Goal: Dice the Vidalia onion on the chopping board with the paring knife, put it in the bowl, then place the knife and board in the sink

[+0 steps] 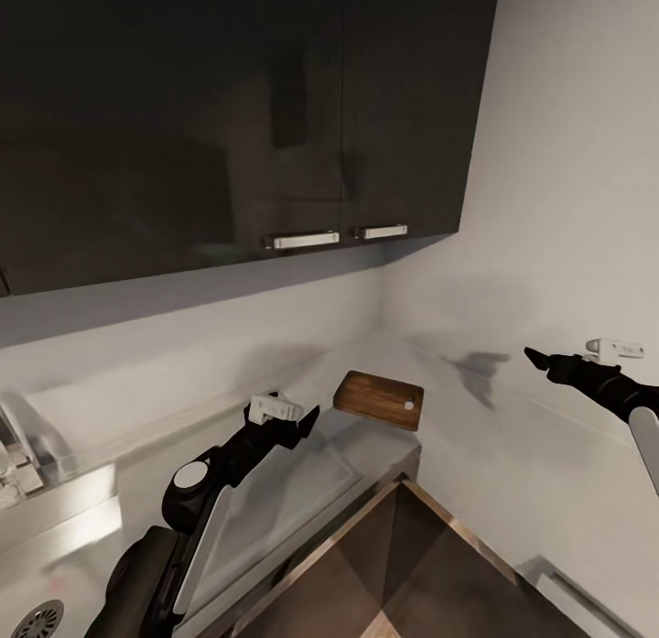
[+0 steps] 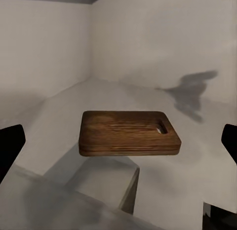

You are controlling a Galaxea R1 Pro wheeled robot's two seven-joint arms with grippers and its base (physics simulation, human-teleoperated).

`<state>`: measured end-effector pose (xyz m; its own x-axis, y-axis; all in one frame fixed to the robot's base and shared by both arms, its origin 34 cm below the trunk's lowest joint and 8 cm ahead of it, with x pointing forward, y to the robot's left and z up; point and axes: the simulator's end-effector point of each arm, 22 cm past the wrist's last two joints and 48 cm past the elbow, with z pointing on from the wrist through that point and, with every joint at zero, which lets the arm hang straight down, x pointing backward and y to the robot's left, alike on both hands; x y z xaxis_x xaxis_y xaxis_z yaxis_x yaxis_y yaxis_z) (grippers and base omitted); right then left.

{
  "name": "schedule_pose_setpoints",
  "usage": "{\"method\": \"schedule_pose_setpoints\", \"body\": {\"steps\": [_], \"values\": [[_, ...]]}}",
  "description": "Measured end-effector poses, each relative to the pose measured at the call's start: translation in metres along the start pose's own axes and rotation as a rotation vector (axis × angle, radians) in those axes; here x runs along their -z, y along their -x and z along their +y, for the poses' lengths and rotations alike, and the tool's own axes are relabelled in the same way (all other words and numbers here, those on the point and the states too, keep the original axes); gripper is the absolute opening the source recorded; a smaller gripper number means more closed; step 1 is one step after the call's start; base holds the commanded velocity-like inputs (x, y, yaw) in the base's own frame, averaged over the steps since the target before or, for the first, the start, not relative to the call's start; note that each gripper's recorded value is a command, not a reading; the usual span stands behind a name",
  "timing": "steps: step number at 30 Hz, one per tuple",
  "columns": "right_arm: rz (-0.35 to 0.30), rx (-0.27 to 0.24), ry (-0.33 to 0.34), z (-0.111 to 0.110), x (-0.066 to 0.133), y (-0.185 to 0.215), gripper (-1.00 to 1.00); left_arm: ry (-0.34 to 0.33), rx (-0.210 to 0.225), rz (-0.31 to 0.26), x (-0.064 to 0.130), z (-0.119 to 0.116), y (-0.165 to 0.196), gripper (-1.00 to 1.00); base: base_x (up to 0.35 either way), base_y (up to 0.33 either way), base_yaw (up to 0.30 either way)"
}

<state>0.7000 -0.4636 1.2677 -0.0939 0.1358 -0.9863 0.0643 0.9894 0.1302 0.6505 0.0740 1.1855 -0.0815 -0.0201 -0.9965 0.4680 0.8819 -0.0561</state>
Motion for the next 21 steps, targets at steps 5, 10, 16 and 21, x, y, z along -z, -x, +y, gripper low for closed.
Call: {"method": "schedule_pose_setpoints", "body": {"steps": [5,10,16,21], "values": [[0.0,0.0,0.0,0.0,0.0,0.0001,1.0,0.001,-0.001,0.0,0.0001,0.0006,0.0,1.0,0.003,-0.005,0.0],[0.0,0.0,0.0,-0.0001,0.0002,0.0001,1.0,0.001,0.0,0.0,0.0003,0.0005,0.0002,1.0,0.055,-0.022,0.075],[-0.001,-0.001,-0.001,-0.0003,0.0005,0.0005,1.0,0.001,0.0,-0.001,0.0005,0.0004,0.0005,1.0,0.206,-0.153,0.246],[-0.001,-0.001,-0.001,-0.0003,0.0006,0.0007,1.0,0.002,0.0,-0.001,0.0006,0.0006,0.0005,1.0,0.251,-0.197,0.229]]}}
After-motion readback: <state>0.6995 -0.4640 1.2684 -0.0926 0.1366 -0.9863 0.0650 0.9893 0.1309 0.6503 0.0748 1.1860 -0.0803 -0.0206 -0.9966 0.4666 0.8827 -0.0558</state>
